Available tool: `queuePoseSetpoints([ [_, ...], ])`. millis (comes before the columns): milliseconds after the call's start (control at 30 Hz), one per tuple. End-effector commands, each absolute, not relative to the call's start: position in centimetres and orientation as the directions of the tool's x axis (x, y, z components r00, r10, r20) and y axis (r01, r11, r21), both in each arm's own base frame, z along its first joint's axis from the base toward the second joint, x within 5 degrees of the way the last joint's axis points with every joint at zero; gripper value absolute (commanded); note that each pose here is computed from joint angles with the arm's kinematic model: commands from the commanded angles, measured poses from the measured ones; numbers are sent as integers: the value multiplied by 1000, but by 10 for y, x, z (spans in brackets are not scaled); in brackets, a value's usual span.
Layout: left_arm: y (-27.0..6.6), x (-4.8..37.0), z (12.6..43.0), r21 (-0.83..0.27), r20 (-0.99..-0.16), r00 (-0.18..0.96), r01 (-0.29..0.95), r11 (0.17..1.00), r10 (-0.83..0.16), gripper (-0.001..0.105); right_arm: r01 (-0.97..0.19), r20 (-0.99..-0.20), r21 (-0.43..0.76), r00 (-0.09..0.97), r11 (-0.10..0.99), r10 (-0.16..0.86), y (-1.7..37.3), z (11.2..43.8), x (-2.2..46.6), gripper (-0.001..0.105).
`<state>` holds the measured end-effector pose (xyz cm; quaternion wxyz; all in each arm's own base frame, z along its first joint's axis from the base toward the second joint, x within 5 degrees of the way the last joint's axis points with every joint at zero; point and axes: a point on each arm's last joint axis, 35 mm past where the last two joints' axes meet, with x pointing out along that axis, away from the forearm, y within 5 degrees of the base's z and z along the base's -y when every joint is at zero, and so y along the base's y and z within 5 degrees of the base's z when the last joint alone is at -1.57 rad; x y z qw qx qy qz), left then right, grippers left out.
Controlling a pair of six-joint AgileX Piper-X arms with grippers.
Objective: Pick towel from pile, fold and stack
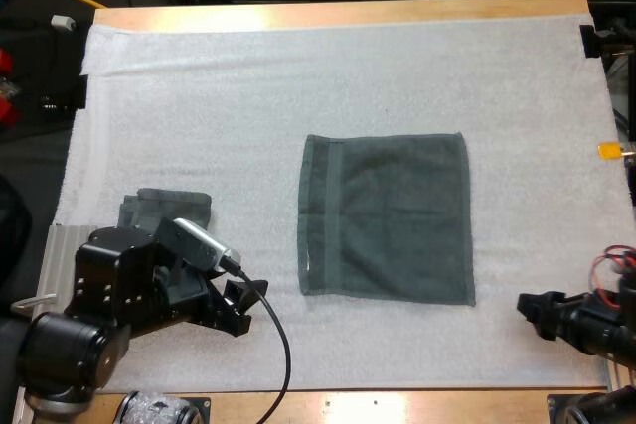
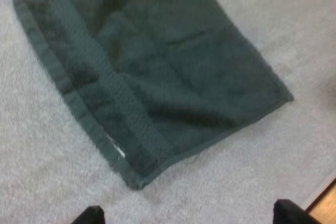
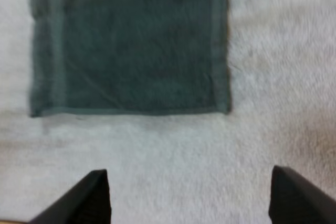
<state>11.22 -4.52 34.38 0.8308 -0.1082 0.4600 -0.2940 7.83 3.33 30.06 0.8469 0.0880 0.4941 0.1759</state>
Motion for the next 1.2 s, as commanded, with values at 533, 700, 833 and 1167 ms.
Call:
queuePoseSetpoints([
  [533, -46, 116, 342, -450, -679, 434, 392, 803, -592, 62, -95, -827, 467, 305, 879, 472, 58, 203, 141, 62],
  [700, -46, 116, 342, -454, -679, 434, 386, 803, -592, 62, -52, -862, 459, 214, 887, 459, 64, 180, 156, 62],
  [833, -46, 116, 342, -460, -676, 429, 390, 798, -599, 62, -20, -877, 464, 132, 885, 463, 66, 164, 162, 62],
  [1167, -47, 116, 342, -469, -671, 422, 396, 790, -610, 62, 49, -862, 502, 108, 863, 495, 74, 140, 181, 60],
])
